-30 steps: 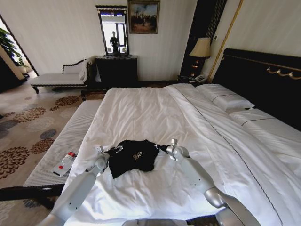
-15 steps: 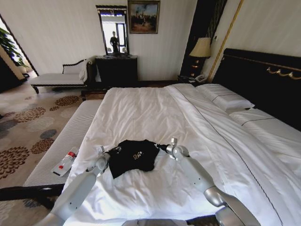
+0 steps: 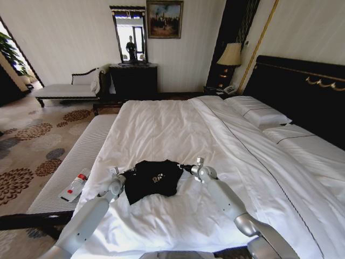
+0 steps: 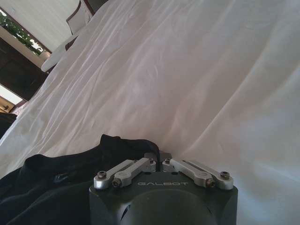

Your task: Fold the clothes on the bed.

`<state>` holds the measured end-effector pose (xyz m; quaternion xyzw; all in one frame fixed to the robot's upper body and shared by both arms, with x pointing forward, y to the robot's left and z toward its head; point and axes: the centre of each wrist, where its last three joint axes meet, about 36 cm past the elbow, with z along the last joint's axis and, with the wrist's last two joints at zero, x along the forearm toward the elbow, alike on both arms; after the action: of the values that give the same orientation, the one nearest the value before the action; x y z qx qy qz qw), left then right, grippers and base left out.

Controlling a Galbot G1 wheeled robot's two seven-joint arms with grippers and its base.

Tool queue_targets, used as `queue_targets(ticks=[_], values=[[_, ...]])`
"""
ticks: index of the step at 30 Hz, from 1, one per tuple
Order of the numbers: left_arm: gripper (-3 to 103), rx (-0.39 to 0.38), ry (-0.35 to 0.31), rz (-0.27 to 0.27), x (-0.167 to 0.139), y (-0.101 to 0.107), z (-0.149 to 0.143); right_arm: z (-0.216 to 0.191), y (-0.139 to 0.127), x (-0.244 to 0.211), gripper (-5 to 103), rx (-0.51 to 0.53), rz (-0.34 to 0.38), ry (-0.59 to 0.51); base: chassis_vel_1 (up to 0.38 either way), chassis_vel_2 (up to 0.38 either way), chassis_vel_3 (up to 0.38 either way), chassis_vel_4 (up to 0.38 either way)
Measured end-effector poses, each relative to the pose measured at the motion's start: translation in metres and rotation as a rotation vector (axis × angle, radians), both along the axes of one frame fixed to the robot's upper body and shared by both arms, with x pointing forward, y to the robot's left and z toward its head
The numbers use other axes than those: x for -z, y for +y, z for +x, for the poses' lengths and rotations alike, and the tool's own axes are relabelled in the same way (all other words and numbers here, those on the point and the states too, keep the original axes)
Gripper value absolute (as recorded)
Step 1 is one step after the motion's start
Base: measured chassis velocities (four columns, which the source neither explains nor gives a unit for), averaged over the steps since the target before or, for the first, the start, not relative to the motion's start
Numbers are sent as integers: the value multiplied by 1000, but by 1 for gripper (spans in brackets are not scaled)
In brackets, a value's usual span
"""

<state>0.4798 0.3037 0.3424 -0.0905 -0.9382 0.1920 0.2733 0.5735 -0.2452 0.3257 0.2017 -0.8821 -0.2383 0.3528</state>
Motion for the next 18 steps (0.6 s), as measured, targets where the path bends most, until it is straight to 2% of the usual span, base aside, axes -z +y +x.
queue_targets(ticks=[3,7,10,11,16,18], values=[[2,-10,-16,-23,-11,1,-3,-4,-3,-10,1,5,11,-16,0,0,0,0],[2,-6,-42,-23,-27,3,-7,-8,-8,-29,1,6,18,-50,0,0,0,0],[2,7,-105,10,-55,10,-4,-12,-14,-64,1,23,19,-107,0,0,0,0],[2,7,-105,10,-55,10,-4,-12,-14,-64,1,23,19,-107,0,0,0,0],[2,26,-255,31,-126,12,17,-14,-22,-128,1,44,22,-201,0,0,0,0],[2,31,-271,36,-132,11,18,-15,-23,-136,1,41,18,-216,0,0,0,0]])
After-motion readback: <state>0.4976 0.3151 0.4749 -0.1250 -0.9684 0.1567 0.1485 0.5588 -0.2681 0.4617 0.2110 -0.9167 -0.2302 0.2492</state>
